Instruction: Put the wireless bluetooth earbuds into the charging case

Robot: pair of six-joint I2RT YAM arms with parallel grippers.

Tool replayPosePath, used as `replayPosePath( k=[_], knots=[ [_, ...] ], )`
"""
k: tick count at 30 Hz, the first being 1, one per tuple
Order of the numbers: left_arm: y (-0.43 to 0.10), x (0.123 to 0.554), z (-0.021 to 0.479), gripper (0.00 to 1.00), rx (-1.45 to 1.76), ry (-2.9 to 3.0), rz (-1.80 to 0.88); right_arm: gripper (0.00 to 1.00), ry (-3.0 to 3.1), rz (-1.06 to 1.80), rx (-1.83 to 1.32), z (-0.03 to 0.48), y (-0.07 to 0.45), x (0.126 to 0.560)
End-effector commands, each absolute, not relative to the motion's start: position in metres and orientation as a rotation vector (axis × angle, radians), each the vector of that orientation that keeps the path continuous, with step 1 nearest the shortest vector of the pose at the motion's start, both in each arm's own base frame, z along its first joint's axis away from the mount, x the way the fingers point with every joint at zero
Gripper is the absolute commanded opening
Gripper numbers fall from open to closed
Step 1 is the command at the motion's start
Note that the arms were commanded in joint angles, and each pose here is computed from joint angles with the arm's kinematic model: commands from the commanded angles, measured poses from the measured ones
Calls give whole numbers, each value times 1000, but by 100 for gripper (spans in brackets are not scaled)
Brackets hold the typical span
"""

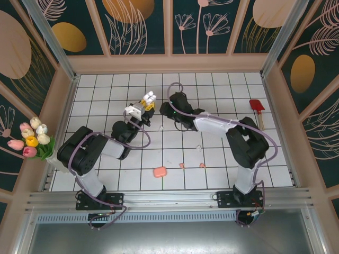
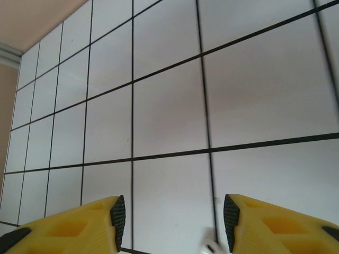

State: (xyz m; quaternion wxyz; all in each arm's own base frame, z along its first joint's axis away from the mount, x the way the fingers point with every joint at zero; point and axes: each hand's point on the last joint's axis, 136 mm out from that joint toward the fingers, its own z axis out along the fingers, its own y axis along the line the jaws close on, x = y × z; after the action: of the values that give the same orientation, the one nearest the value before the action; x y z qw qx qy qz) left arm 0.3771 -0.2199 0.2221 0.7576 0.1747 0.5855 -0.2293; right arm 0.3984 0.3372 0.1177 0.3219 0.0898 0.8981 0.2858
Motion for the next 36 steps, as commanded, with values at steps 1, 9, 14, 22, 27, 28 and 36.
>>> replayPosePath(
  k=[1, 9, 14, 22, 27, 28, 36],
  knots=[
    [-189, 364, 278, 0, 271, 1072, -454, 56, 2529, 606, 298, 78, 336, 382],
    [-167, 365, 284, 0, 226, 1069, -409, 59, 2608, 502, 381, 50, 349, 379],
    [-163, 366, 285, 0, 221, 1065, -406, 58, 2628, 476, 362, 44, 356, 374],
    [-164, 365, 285, 0, 222, 1060, -416, 56, 2649, 429, 343, 33, 363, 367],
    [-165, 364, 286, 0, 227, 1057, -428, 54, 2660, 339, 331, 20, 359, 365],
    [-165, 364, 286, 0, 228, 1056, -429, 53, 2664, 321, 332, 16, 357, 365],
    [-168, 365, 287, 0, 236, 1055, -439, 45, 2680, 255, 307, 3, 349, 358]
  ],
)
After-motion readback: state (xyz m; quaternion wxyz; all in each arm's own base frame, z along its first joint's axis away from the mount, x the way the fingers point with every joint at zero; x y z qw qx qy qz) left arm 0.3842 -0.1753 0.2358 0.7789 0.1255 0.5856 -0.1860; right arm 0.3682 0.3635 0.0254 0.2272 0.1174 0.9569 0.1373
